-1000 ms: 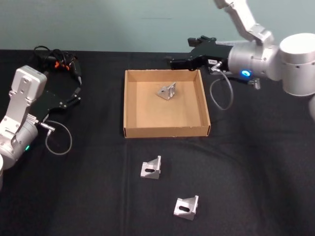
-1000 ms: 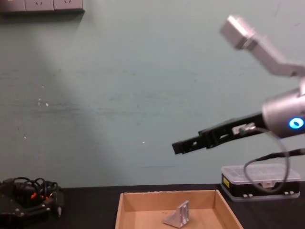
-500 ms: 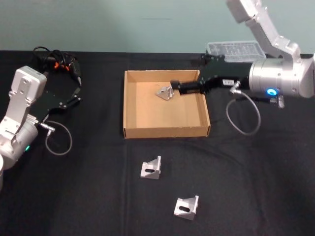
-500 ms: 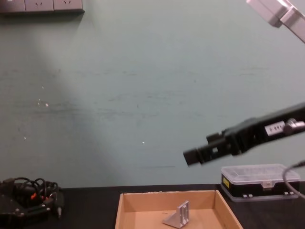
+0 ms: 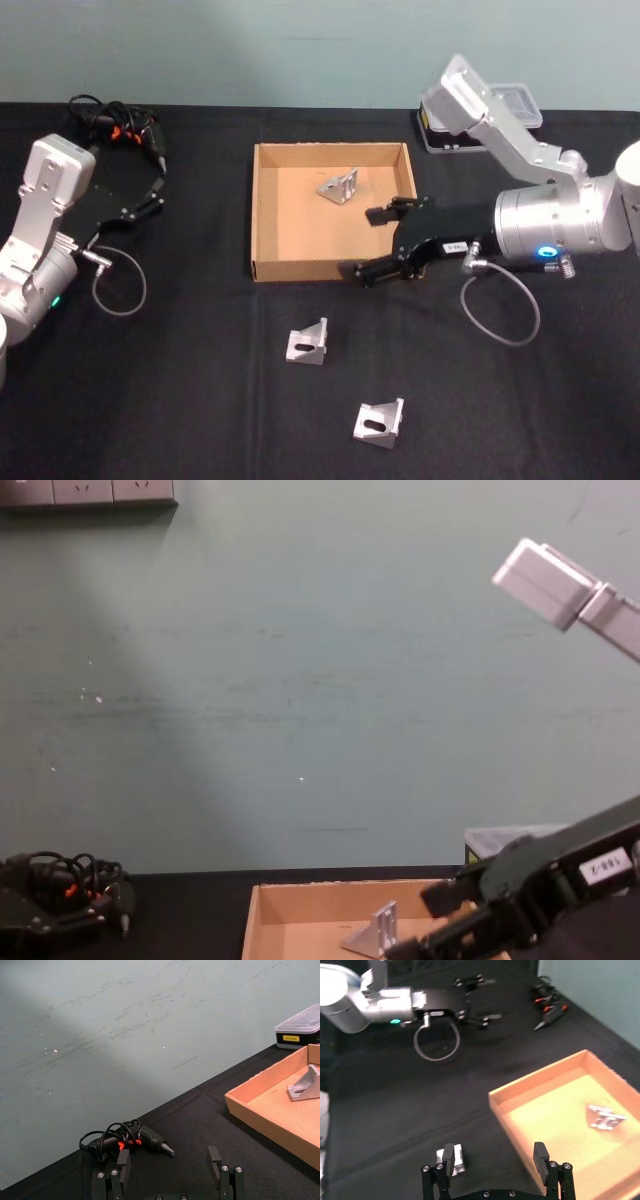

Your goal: Use one hand to pick up the angle iron from the table and place it into the box.

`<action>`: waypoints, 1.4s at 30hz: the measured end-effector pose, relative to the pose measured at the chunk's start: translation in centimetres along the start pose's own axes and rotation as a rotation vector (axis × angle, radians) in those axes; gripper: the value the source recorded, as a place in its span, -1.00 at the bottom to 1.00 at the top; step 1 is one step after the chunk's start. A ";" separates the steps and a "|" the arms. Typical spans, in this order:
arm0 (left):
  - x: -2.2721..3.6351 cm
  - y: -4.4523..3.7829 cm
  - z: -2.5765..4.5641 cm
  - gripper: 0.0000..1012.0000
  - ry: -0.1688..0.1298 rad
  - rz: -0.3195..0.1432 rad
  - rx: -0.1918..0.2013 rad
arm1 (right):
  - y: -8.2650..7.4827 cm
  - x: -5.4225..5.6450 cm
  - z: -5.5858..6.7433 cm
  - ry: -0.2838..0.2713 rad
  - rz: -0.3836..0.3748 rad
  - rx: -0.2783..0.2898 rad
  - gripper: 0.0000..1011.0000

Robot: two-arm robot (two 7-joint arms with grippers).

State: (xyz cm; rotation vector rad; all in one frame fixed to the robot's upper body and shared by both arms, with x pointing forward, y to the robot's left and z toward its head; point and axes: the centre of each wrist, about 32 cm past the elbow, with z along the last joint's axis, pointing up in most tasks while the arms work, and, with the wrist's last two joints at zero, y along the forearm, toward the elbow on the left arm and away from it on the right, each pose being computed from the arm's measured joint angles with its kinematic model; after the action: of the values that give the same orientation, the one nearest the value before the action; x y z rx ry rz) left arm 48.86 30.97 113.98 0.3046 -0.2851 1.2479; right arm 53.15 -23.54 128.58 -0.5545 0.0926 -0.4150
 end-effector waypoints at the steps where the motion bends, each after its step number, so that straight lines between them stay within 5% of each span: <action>1: 0.00 0.00 0.00 0.98 0.000 0.000 0.000 | 0.2 -0.1 0.0 -0.005 0.018 -0.007 0.98; 17: 0.00 0.00 0.00 0.98 0.000 0.000 0.000 | 2.5 -0.9 0.1 -0.078 0.159 -0.095 0.98; 42: 0.00 0.00 0.00 0.98 0.000 0.000 0.000 | 5.0 -1.4 -0.7 -0.106 0.153 -0.172 0.98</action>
State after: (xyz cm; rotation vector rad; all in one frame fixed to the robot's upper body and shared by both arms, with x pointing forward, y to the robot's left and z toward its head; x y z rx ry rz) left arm 48.86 30.97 113.98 0.3045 -0.2850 1.2480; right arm 53.46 -19.48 125.28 -0.7330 0.0691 -0.2289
